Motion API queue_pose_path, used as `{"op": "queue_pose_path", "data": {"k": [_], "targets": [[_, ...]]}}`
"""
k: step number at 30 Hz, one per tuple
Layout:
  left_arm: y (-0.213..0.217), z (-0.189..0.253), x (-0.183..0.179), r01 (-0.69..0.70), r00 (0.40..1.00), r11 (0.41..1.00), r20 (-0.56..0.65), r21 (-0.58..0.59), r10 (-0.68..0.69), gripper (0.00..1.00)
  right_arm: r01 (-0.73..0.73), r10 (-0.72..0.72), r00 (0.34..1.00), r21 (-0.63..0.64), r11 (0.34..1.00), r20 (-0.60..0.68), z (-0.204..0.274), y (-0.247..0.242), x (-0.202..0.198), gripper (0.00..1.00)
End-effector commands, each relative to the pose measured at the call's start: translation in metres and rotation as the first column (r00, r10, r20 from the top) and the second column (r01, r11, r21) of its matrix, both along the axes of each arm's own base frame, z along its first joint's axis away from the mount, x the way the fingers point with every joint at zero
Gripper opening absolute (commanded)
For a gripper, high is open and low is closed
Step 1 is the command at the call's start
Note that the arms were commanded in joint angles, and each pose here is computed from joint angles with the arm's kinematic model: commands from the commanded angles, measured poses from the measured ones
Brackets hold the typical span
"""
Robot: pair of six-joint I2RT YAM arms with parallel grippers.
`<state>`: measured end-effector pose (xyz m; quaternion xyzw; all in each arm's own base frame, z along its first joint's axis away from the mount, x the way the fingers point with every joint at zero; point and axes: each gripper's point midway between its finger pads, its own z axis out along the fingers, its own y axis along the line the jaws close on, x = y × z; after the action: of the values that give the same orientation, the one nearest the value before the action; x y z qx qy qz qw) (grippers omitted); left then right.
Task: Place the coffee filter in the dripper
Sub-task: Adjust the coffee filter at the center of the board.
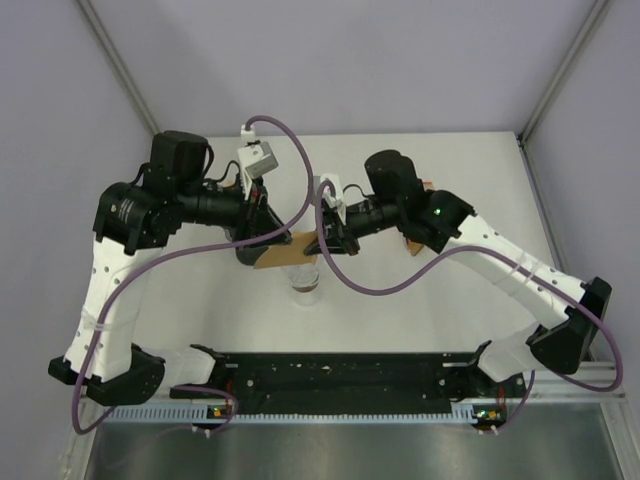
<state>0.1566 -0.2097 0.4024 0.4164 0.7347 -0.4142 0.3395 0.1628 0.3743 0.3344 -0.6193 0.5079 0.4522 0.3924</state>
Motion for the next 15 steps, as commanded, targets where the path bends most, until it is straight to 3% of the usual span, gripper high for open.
{"op": "queue_pose_path", "data": {"k": [1,11,15], "targets": [[-0.003,0.022,0.0,0.002,0.997,0.999,0.071,-0.052,0.002,0.21,-0.029,0.027,0.999,0.027,0.999,0.042,0.014,0.005,-0.004,0.0],[-0.005,0.011,0.009,-0.015,0.999,0.999,0.044,-0.029,0.016,0.22,-0.039,0.037,0.998,0.034,0.999,0.044,0.017,0.006,-0.005,0.0],[-0.008,0.01,0.009,-0.005,0.999,1.0,0.036,-0.031,0.006,0.28,-0.042,0.04,0.998,0.035,0.998,0.044,0.017,0.008,-0.004,0.0]]}}
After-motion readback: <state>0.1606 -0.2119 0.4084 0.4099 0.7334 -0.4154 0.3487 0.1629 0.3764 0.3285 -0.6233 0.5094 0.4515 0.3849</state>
